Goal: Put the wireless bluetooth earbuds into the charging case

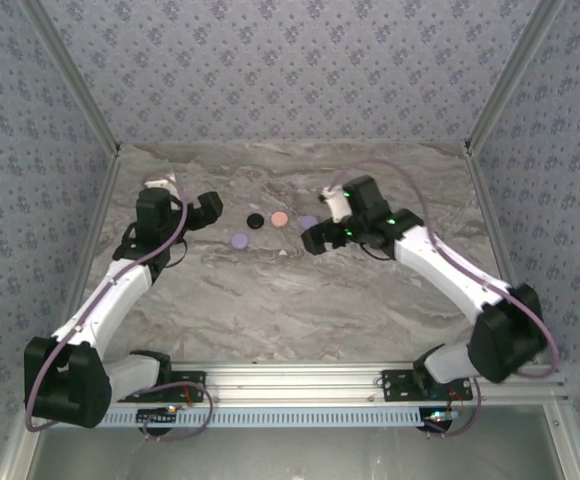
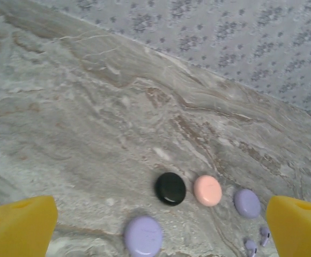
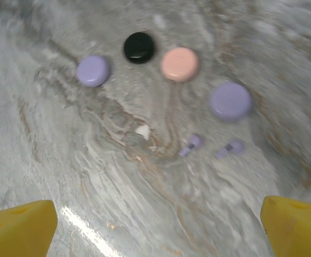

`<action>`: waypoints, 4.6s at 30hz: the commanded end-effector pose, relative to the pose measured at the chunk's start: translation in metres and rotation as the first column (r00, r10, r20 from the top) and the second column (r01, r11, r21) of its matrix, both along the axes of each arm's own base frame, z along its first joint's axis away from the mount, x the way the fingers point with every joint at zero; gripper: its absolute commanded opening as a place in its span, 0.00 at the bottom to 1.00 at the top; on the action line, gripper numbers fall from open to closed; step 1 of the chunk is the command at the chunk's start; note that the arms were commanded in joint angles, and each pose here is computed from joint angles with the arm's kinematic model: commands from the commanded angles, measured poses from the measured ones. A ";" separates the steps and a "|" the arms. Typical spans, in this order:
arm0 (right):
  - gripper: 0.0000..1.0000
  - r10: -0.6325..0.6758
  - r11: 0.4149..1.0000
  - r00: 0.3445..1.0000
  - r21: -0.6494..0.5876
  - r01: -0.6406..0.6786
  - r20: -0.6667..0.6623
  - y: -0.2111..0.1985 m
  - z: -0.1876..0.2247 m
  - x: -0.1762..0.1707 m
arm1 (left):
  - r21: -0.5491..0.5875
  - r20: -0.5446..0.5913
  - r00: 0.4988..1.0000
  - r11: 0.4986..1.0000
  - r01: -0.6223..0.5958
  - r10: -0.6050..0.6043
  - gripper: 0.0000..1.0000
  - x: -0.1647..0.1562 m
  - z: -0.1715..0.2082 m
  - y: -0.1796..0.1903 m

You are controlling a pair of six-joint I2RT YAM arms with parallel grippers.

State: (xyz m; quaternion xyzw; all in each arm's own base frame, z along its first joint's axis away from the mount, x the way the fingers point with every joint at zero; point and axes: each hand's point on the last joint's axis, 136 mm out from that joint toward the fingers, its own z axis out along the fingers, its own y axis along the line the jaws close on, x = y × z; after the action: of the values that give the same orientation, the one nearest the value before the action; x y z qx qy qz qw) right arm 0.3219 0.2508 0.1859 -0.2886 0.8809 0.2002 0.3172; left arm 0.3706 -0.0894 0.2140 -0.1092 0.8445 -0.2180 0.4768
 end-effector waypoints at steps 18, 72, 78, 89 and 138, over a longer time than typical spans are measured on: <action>0.93 0.581 0.772 0.813 -0.291 -0.564 -0.035 0.181 -0.087 0.040 | -0.104 -0.076 0.994 0.991 -0.085 0.077 0.99 -0.039 -0.011 0.055; 0.49 0.598 0.732 0.800 -0.370 -0.573 -0.055 0.208 -0.149 0.058 | -0.099 -0.071 0.994 0.991 -0.085 0.079 0.99 -0.051 -0.021 0.058; 0.48 0.597 0.779 0.797 -0.303 -0.549 0.091 0.199 -0.101 0.059 | -0.119 -0.079 0.996 0.991 -0.055 0.046 0.99 -0.052 -0.023 0.051; 0.47 0.516 0.857 0.747 -0.240 -0.456 0.420 0.145 -0.006 0.032 | -0.379 -0.010 0.956 0.886 0.266 -0.292 0.92 -0.059 0.011 -0.013; 0.75 0.466 0.864 0.662 -0.142 -0.482 0.588 0.103 0.079 -0.018 | -0.360 0.128 0.644 0.570 0.739 -0.755 0.18 -0.084 0.058 -0.154</action>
State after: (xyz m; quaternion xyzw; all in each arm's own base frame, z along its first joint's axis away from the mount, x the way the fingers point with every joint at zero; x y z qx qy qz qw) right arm 0.3087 0.3636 0.2397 -0.5706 0.6217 0.1578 0.5129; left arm 0.2881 -0.2402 0.2431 0.1248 0.7848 -0.5499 0.2570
